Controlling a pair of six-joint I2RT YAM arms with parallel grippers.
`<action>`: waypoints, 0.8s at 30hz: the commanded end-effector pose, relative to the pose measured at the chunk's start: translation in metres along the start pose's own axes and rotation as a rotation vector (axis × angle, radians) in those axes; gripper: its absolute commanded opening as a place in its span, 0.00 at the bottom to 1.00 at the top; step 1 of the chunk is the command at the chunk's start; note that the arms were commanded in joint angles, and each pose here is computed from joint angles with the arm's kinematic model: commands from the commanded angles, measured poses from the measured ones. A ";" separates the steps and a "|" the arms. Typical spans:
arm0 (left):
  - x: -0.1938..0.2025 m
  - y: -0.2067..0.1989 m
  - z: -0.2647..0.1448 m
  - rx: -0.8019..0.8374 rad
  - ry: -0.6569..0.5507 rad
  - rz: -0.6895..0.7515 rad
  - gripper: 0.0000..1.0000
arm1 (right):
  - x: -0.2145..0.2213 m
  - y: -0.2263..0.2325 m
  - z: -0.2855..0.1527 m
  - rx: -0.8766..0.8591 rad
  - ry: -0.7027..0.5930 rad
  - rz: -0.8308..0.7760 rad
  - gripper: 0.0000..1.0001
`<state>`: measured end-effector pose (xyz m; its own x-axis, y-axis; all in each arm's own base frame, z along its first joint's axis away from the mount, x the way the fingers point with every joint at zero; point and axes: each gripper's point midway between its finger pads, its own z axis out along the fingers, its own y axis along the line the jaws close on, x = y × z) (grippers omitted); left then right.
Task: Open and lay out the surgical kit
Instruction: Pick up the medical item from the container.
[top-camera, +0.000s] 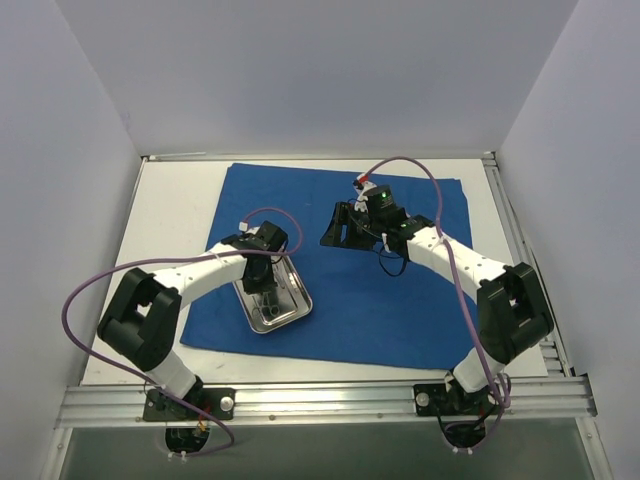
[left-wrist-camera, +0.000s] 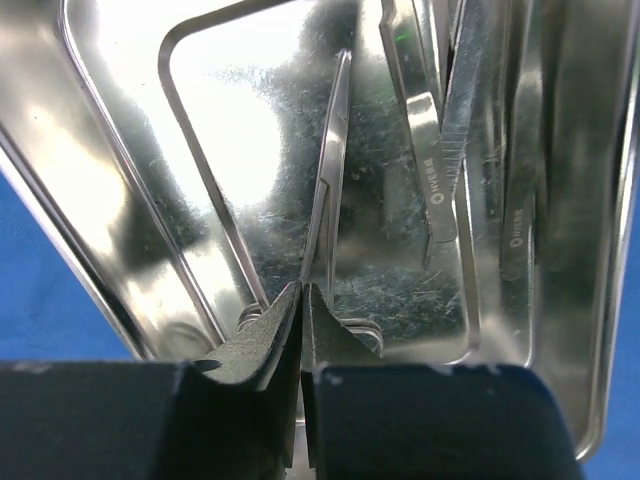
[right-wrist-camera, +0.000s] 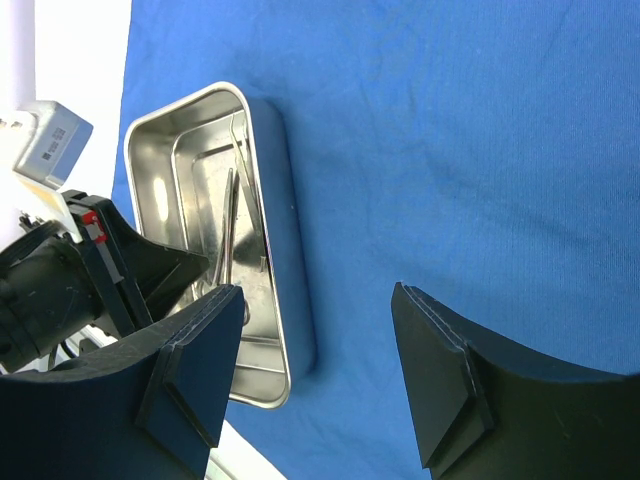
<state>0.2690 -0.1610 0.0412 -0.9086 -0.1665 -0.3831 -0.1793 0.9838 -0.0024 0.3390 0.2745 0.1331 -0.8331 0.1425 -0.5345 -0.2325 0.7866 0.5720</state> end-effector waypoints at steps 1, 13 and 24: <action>0.003 0.000 0.000 0.002 0.012 0.011 0.11 | -0.013 0.018 -0.005 -0.049 -0.037 -0.029 0.61; 0.018 0.004 0.022 -0.031 0.081 0.032 0.21 | -0.010 0.019 -0.007 -0.054 -0.031 -0.033 0.61; 0.038 -0.007 0.044 0.028 0.159 0.032 0.14 | -0.010 0.018 -0.004 -0.054 -0.028 -0.034 0.61</action>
<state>0.2656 -0.1678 0.0196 -0.9371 -0.1519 -0.3144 -0.1555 0.9877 -0.0140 0.3360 0.2778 0.1336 -0.8368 0.1339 -0.5309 -0.2415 0.7800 0.5773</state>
